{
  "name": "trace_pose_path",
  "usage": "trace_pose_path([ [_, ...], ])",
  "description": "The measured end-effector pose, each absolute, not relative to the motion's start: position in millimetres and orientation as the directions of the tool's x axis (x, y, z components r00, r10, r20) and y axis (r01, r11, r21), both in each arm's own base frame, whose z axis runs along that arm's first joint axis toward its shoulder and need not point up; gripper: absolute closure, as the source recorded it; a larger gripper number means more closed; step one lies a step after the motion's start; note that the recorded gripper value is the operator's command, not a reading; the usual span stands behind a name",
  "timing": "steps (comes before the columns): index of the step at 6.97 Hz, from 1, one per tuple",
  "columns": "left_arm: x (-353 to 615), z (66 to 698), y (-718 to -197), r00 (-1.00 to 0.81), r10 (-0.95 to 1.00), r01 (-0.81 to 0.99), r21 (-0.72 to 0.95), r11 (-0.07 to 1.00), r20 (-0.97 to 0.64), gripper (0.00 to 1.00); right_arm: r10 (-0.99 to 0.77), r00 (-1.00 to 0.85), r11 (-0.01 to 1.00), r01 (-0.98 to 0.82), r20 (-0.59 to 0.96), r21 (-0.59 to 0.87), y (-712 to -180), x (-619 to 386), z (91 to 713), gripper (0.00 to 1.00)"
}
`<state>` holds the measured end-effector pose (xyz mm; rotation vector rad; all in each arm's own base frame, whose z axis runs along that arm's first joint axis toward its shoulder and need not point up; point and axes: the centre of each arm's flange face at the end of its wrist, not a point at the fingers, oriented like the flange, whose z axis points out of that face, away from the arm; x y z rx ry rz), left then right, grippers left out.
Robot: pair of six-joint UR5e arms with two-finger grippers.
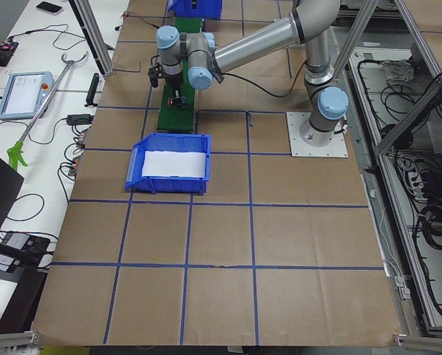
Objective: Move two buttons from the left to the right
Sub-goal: 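Carry the red button to the belt and release it with the left gripper, then lower the right gripper onto the yellow button on the belt while the left gripper withdraws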
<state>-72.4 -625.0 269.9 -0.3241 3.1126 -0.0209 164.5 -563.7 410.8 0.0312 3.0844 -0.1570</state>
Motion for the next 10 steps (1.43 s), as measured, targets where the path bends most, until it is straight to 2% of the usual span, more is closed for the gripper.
trace_pose_path([
  [1,-72,262,-625,-0.979,-0.206,-0.206,-0.026,0.978,-0.011,0.66,0.017,-0.998,0.994,0.023,-0.057,-0.111,-568,165,411,0.00],
  [2,-72,259,-626,-0.979,-0.206,-0.205,-0.031,0.978,-0.011,0.01,0.016,-0.998,0.992,0.023,-0.058,-0.124,-571,165,415,0.00],
  [4,-73,256,-626,-0.978,-0.206,-0.206,-0.033,0.978,-0.006,0.00,0.014,-0.998,0.990,0.021,-0.055,-0.137,-573,165,421,0.00],
  [6,-70,282,-631,-0.978,-0.208,-0.207,-0.063,0.976,0.001,0.00,0.013,-0.998,0.989,0.021,-0.055,-0.147,-576,165,426,0.00],
  [8,-74,332,-631,-0.980,-0.197,-0.197,-0.038,0.980,0.001,0.00,0.014,-0.999,0.990,0.021,-0.053,-0.141,-577,165,423,0.00],
  [10,-89,393,-605,-0.993,-0.121,-0.122,0.021,0.992,-0.004,0.00,0.013,-0.998,0.992,0.020,-0.056,-0.127,-588,167,398,0.00],
])
